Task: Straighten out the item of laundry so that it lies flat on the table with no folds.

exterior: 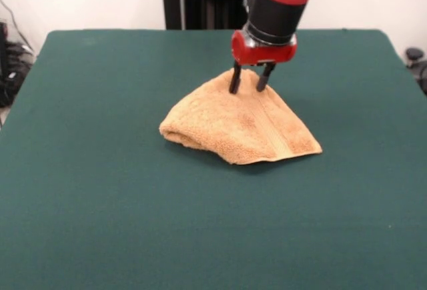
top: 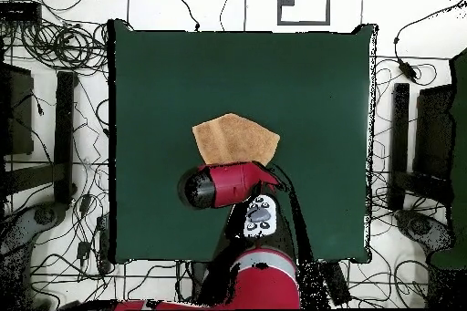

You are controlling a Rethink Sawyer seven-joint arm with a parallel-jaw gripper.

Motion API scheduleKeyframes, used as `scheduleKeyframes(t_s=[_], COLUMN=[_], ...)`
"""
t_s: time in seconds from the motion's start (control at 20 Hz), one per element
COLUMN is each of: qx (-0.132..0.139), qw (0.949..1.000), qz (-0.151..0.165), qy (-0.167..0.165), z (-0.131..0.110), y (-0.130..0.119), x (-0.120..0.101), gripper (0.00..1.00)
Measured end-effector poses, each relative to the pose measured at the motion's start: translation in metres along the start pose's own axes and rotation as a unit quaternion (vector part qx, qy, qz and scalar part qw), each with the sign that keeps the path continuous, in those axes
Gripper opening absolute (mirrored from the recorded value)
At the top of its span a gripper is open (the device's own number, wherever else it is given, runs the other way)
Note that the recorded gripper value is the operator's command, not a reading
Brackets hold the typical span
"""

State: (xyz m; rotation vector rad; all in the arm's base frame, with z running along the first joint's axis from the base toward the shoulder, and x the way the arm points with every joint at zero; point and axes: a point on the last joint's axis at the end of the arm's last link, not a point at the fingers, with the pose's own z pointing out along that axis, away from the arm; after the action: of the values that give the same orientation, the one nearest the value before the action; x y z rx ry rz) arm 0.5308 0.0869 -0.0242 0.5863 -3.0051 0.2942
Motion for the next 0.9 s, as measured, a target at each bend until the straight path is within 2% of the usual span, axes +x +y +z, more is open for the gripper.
scheduleKeyframes(t_s=[0.2, 0.7, 0.75, 0.9], qx=[0.000, 0.001, 0.001, 0.001], qw=[0.9999, 0.9999, 0.9999, 0.9998], qz=[-0.001, -0.001, -0.001, -0.002], qy=[-0.011, -0.016, -0.017, -0.019], z=[0.0107, 0.0114, 0.0116, 0.0119], y=[0.0025, 0.0021, 0.0023, 0.0028], x=[0.0010, 0.0004, -0.0001, -0.0005], gripper=[1.00, 1.00, 0.00, 0.00])
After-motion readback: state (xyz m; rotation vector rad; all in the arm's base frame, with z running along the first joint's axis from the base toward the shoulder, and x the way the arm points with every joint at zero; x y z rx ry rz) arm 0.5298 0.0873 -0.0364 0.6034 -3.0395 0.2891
